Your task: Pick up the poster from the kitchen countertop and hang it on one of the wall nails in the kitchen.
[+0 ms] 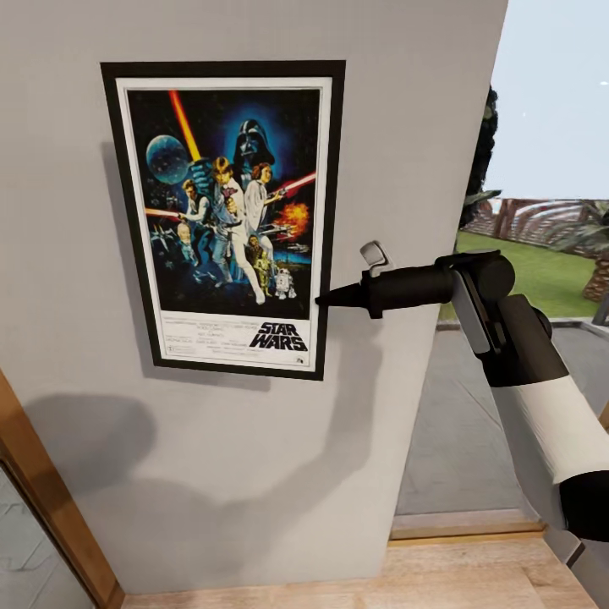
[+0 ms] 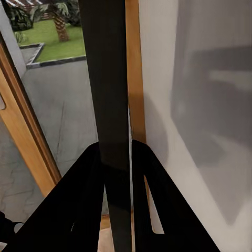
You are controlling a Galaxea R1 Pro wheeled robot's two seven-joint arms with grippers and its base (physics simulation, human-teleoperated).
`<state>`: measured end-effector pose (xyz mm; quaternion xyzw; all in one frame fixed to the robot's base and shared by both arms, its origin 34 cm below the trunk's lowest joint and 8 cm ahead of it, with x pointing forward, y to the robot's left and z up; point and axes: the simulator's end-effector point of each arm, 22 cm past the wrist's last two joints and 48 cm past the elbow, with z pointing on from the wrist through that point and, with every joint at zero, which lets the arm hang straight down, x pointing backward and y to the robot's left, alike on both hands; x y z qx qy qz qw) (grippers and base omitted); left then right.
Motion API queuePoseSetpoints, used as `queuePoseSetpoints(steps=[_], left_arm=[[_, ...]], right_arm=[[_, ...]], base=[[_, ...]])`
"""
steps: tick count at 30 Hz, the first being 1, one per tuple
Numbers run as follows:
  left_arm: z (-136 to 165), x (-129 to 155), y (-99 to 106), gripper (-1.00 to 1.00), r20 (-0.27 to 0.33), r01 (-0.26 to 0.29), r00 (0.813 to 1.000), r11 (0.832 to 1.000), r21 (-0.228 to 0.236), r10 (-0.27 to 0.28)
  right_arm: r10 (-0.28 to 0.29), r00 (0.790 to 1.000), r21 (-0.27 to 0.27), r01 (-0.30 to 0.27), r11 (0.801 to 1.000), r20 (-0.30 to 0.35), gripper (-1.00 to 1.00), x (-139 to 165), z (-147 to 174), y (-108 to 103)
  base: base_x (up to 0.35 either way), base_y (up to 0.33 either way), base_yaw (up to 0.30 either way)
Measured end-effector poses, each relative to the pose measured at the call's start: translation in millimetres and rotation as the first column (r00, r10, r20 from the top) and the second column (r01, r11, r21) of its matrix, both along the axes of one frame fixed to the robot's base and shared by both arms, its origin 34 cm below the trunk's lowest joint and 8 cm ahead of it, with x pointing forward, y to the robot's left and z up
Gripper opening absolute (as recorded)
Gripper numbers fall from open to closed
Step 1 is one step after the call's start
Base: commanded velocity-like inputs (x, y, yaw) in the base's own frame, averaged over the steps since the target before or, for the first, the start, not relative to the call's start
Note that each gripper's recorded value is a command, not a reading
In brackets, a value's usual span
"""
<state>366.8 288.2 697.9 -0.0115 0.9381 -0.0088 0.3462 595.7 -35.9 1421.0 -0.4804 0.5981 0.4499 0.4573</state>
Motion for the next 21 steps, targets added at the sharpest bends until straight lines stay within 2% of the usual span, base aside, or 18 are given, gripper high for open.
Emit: queuePoseSetpoints(steps=[6, 14, 21], left_arm=[[0.0, 0.0, 0.0, 1.0, 0.0, 0.0, 1.0, 1.0, 0.0, 0.0], [0.2, -0.2, 0.0, 1.0, 0.0, 0.0, 1.0, 1.0, 0.0, 0.0], [0.0, 0.0, 0.0, 1.0, 0.0, 0.0, 1.0, 1.0, 0.0, 0.0]], right_arm=[[0.001, 1.0, 0.0, -0.001, 1.0, 0.001, -1.0, -0.5, 0.3, 0.3], [0.001, 1.0, 0.0, -0.001, 1.0, 0.003, -1.0, -1.0, 0.8, 0.1], [0.001, 1.0, 0.001, -0.001, 1.0, 0.003, -1.0, -0.6, 0.8, 0.1]], base=[[0.018, 0.0, 0.0], [0.23, 0.0, 0.0], [0.055, 0.0, 0.0]])
